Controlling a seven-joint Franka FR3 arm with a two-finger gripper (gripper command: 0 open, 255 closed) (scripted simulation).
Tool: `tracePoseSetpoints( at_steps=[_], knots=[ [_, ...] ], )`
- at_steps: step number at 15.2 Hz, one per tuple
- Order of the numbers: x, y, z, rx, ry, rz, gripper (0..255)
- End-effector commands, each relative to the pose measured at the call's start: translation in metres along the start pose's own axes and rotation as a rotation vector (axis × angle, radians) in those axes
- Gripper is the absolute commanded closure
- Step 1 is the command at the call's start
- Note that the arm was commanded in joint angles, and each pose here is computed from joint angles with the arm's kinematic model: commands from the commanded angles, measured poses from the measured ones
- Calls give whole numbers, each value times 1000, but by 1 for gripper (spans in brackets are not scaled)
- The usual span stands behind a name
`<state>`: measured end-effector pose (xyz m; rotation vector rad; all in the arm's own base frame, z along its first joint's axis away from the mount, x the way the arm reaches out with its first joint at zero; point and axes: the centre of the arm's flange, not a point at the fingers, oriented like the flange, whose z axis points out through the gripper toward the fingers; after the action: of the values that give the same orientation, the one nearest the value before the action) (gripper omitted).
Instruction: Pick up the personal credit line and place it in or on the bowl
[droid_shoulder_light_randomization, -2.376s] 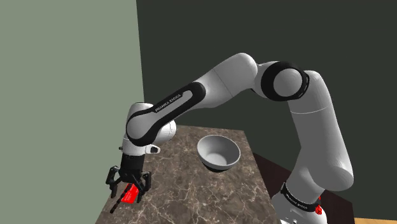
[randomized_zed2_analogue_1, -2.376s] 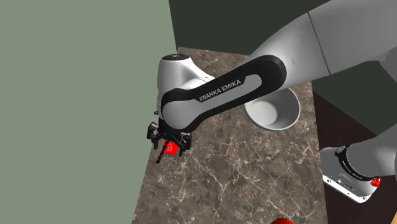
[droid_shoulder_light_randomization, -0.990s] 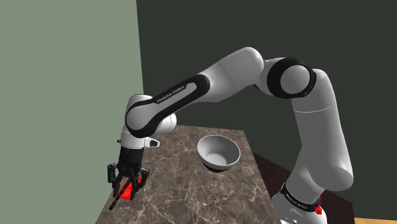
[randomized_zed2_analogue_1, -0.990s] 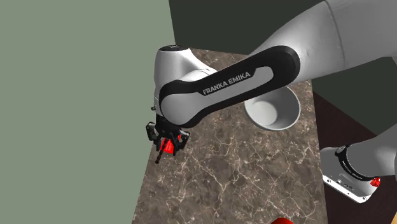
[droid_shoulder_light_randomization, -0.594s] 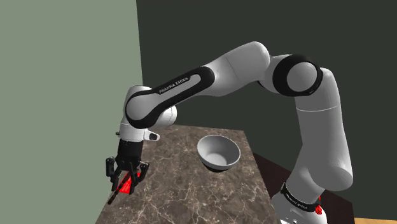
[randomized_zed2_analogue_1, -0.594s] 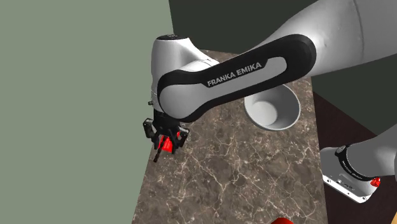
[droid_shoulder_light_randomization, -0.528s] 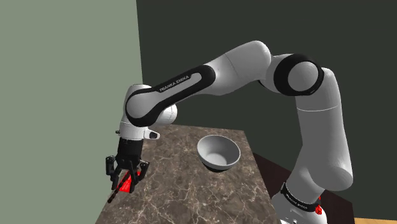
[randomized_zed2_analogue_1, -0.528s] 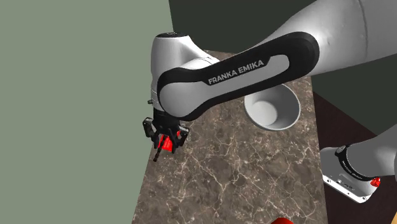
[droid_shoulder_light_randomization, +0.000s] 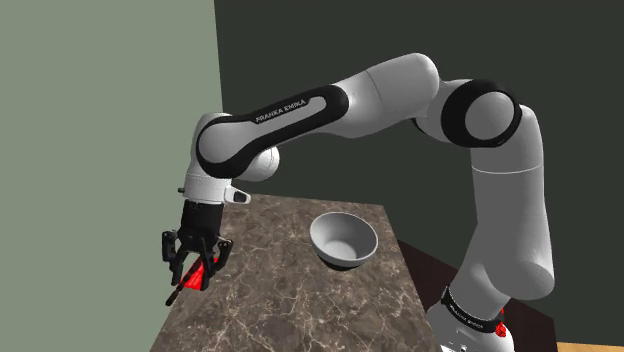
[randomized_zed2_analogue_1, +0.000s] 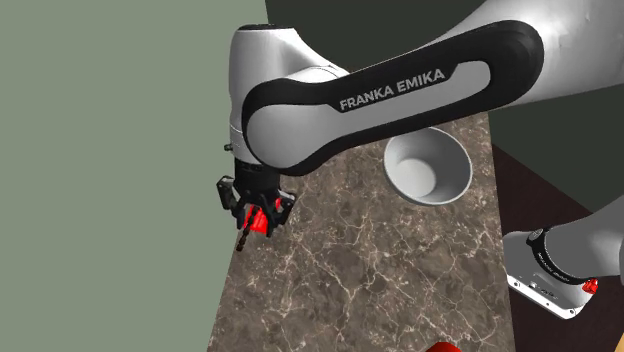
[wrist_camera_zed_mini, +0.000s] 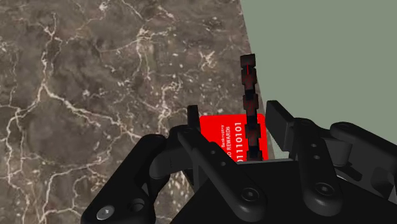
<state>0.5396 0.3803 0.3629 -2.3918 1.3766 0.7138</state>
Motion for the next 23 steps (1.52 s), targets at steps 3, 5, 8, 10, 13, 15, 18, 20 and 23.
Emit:
tracePoseSetpoints(
  at_steps=[3,5,8,10,13,15,18,20,23],
  knots=[
    [-13,1,-18,0,0,0,255],
    [-18,1,-27,0,0,0,255],
    [-27,1,-40,0,0,0,255],
    [-32,1,-47,0,0,0,255],
    [-14,34,-60,0,0,0,255],
    [-3,56,-68,0,0,0,255],
    [15,89,-81,0,0,0,255],
    [26,111,-90,0,0,0,255],
    [44,144,-103,0,0,0,255]
  ],
)
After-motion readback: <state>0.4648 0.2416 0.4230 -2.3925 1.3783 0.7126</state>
